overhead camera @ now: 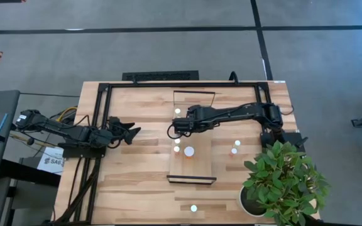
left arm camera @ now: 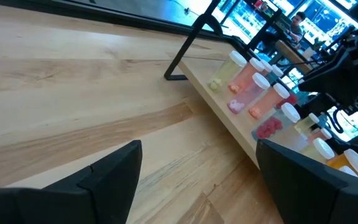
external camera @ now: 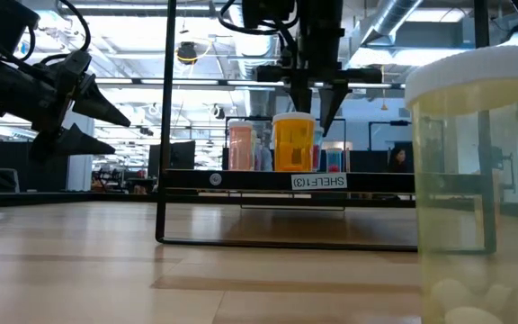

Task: Pick and place medicine bottles onto shelf by color
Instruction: Put the blue pill bottle on the shelf

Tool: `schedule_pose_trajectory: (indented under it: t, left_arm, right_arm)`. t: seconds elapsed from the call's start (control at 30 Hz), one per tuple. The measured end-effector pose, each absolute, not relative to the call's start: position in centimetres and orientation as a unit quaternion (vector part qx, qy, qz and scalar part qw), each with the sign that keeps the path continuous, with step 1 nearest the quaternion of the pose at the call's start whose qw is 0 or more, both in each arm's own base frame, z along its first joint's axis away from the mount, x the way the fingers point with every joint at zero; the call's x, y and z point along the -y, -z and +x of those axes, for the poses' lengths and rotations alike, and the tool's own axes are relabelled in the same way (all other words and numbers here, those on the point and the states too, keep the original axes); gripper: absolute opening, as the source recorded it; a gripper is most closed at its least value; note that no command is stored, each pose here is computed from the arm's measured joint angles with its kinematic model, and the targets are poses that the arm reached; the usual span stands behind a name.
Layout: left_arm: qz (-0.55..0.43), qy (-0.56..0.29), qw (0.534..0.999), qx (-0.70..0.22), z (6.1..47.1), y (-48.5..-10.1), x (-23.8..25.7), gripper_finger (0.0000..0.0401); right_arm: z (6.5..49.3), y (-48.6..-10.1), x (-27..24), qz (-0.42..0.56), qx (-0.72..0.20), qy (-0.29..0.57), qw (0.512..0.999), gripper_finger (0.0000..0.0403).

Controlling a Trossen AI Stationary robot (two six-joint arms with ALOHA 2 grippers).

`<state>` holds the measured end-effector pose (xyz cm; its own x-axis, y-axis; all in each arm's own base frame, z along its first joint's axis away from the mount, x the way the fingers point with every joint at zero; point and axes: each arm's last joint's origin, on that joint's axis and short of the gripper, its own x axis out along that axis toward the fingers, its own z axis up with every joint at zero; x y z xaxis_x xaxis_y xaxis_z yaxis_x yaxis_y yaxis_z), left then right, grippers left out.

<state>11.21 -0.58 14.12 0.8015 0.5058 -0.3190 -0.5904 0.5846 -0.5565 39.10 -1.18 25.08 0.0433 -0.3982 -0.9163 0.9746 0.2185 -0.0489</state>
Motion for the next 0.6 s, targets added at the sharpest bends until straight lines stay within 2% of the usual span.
schedule_pose_trajectory:
  t: [0.4,0.6]
  left_arm:
    - [-0.335,-0.309,0.888,-0.063,11.21,-14.11,0.58,0.0303]
    - [-0.335,-0.309,0.888,-0.063,11.21,-14.11,0.58,0.0303]
  right_arm:
    - [38.83,-24.53,1.02,0.305,-0.45,0.535,0.647,0.0124]
    - [38.72,-24.21,1.15,0.308,-0.449,0.541,0.641,0.0145]
